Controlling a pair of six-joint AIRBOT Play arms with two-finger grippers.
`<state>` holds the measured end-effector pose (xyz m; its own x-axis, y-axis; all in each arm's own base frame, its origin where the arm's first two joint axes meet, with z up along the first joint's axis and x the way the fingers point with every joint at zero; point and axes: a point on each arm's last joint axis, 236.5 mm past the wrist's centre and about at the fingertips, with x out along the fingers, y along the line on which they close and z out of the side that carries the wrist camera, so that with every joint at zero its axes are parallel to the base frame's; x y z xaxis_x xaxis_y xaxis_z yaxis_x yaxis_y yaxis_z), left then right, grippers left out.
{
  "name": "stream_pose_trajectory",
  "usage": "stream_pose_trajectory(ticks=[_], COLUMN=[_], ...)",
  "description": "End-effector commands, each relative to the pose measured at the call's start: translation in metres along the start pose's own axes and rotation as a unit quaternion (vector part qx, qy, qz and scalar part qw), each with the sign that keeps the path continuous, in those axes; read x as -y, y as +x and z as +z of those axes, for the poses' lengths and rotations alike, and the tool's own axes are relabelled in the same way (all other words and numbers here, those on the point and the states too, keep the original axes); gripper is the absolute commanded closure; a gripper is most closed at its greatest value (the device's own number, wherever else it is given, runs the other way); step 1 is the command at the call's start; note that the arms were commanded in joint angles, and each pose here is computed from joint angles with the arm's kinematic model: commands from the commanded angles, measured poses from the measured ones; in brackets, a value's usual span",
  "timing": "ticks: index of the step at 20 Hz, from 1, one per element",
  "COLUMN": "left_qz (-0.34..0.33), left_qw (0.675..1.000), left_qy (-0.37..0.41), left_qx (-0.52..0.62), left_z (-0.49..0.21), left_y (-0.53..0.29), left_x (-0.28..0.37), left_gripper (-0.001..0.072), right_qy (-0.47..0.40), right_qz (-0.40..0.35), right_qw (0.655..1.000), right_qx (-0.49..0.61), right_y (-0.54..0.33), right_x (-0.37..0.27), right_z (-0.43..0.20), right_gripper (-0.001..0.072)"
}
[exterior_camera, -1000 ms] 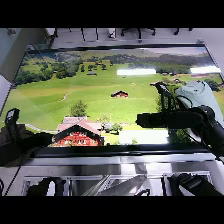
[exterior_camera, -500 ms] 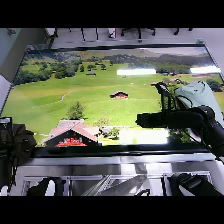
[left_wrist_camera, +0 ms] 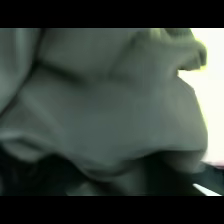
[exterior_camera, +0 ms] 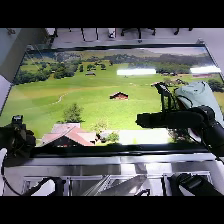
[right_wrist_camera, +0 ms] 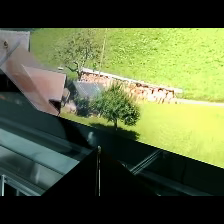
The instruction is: Fold the shirts.
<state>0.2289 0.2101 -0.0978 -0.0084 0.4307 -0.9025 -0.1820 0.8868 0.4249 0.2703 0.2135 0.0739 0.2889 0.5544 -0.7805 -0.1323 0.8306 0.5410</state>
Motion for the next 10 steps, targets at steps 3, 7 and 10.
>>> stream_pose_trajectory(ticks=[3,7,10], left_qz=[-0.002,0.021,0.019], left_qw=[0.996,1.000,0.986], left_qy=[-0.002,-0.002,0.026], left_qx=[-0.091,0.002,0.164], left_z=[-0.001,0.057,0.125], left_y=[0.016,-0.050,-0.174], left_x=[-0.004,-0.014,0.006], left_gripper=[0.0692,0.0693,0.0693], right_qy=[0.000,0.000,0.000], right_qz=[0.000,0.000,0.000], right_qw=[1.000,1.000,1.000], right_qx=[0.000,0.000,0.000], right_y=[0.000,0.000,0.000], right_x=[0.000,0.000,0.000], right_z=[0.000,0.000,0.000], right_gripper=[0.0687,0.0687,0.0687])
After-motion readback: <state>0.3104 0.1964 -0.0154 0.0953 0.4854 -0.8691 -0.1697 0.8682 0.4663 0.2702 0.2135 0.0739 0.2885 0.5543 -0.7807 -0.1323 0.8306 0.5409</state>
